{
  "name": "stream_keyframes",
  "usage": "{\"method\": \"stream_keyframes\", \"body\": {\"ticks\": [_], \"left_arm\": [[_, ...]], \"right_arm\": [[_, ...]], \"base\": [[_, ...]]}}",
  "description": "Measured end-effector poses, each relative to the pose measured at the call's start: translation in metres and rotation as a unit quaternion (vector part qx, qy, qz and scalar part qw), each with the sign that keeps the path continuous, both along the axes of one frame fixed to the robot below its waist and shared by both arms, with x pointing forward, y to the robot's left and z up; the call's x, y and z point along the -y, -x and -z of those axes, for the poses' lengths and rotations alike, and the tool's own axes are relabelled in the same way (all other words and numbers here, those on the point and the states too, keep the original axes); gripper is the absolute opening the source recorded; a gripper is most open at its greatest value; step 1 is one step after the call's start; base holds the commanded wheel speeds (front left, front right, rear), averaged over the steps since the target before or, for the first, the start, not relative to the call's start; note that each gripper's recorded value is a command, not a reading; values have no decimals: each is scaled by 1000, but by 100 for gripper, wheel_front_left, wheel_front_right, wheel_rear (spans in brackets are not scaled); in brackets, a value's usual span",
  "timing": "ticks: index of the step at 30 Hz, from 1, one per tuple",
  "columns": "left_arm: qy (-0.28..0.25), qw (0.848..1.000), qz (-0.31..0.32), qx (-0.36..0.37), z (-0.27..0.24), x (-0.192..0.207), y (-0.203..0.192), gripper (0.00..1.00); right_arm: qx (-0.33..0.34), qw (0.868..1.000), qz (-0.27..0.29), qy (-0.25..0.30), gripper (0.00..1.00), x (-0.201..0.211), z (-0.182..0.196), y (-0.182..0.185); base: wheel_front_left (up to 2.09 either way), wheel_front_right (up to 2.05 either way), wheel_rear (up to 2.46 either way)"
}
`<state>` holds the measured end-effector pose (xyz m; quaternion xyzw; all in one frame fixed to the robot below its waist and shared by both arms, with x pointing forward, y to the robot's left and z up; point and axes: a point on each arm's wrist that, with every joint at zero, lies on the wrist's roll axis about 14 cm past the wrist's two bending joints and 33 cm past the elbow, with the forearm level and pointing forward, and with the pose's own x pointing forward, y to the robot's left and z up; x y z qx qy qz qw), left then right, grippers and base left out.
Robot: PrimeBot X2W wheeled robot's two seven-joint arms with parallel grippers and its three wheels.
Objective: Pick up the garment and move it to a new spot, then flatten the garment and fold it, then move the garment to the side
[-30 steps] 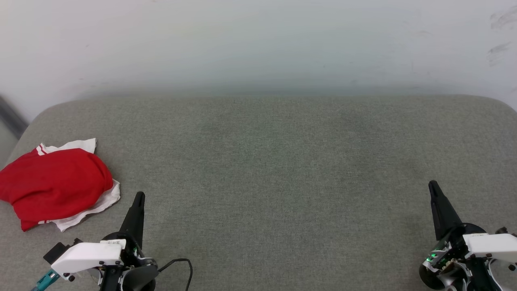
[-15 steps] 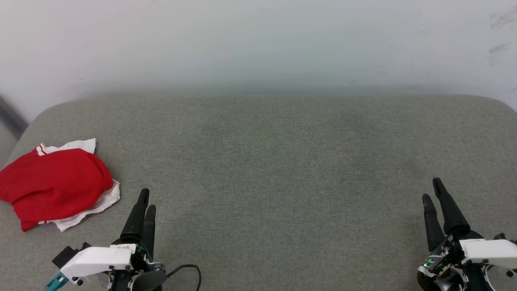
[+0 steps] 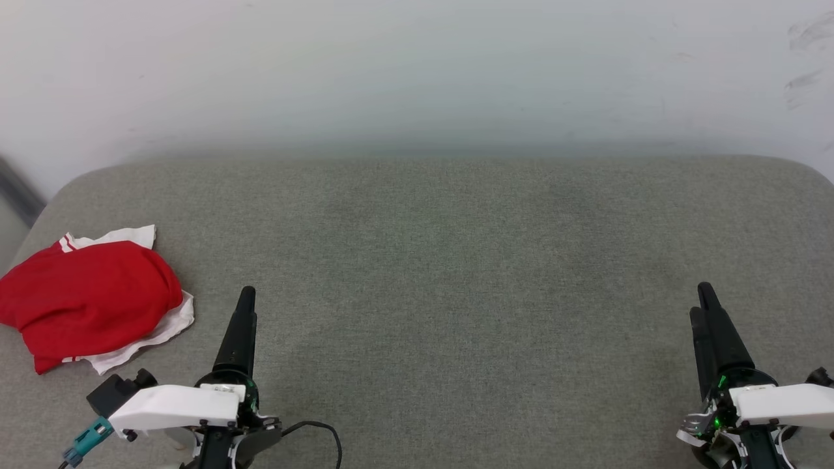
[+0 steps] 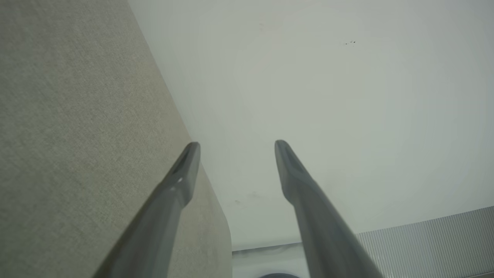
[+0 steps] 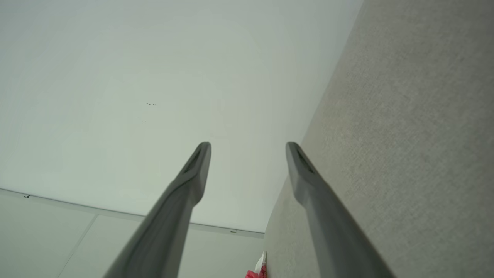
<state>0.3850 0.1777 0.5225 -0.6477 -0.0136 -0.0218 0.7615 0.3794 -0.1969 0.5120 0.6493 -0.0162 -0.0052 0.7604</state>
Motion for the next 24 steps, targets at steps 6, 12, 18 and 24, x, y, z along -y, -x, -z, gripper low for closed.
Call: {"method": "stream_keyframes", "body": {"ticks": [6, 12, 18, 24], "left_arm": [[-65, 998, 5, 13, -7, 8, 0, 100], [-146, 989, 12, 21, -8, 16, 1, 100], [-232, 972, 13, 29, -9, 19, 1, 100], [-309, 950, 18, 35, -9, 25, 1, 100]], "right_arm": [[3, 996, 1, 94, 100, 2, -3, 1], [4, 982, 1, 190, 100, 2, -5, 1], [4, 960, -6, 281, 100, -1, -5, 1], [3, 936, -16, 351, 100, -5, -4, 1]], "base": [[0, 0, 0], [0, 0, 0], [0, 0, 0], [0, 0, 0]]}}
